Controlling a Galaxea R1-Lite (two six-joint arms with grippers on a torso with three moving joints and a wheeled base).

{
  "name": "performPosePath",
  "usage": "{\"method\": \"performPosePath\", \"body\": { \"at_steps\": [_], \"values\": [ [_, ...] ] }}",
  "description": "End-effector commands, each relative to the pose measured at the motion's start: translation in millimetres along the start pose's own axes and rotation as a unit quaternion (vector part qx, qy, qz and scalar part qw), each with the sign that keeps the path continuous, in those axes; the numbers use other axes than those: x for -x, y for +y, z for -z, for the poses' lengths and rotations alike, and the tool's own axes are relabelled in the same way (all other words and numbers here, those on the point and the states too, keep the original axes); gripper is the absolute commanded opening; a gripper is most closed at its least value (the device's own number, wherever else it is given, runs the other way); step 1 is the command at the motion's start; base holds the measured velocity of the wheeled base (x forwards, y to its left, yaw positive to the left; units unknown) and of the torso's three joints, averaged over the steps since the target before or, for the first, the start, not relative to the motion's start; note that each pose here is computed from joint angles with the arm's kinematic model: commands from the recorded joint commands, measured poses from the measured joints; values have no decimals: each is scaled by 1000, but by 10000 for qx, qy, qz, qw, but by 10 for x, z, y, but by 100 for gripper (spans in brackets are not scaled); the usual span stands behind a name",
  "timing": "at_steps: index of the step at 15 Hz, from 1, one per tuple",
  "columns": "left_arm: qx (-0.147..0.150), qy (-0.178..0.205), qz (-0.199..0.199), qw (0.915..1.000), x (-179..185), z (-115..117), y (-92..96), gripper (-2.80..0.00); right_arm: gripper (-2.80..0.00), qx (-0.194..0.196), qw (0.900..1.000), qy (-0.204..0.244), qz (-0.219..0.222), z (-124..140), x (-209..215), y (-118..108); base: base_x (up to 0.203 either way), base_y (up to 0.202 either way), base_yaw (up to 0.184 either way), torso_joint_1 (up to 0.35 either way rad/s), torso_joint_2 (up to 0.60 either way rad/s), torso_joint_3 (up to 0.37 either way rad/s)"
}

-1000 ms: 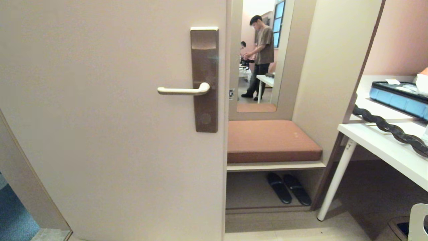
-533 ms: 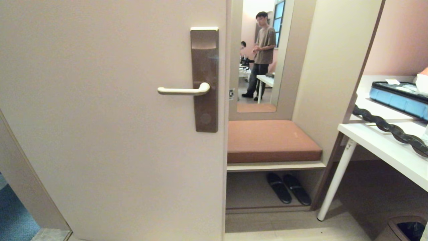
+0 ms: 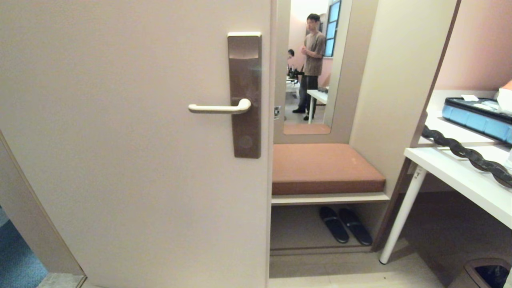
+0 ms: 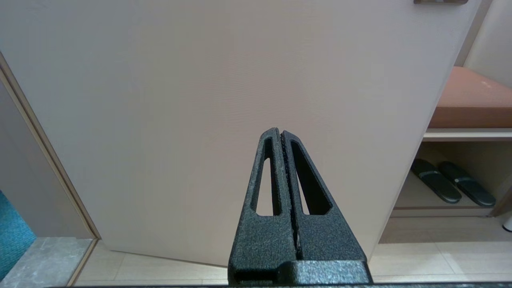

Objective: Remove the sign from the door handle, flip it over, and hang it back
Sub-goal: Hand it to the other hand

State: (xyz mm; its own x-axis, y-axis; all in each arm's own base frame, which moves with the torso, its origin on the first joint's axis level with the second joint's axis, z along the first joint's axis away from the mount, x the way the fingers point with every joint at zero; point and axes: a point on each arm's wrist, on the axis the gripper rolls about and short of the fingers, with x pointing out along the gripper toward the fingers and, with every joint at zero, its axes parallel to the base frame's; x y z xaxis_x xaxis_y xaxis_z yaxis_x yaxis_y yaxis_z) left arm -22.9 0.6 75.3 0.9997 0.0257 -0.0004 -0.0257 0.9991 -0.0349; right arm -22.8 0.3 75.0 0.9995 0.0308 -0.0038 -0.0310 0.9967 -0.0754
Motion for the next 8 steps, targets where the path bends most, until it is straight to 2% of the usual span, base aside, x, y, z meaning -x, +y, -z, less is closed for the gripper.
{"method": "performPosePath", "body": {
  "at_steps": [1,8],
  "values": [
    [1,13,-2,10000,-1,1,0,-280,-280,6,10000,3,-14,0,0,0,0,0,0,0,0,0],
    [1,5,-2,10000,-1,0,0,-280,-280,6,10000,3,-7,0,0,0,0,0,0,0,0,0]
  ]
}}
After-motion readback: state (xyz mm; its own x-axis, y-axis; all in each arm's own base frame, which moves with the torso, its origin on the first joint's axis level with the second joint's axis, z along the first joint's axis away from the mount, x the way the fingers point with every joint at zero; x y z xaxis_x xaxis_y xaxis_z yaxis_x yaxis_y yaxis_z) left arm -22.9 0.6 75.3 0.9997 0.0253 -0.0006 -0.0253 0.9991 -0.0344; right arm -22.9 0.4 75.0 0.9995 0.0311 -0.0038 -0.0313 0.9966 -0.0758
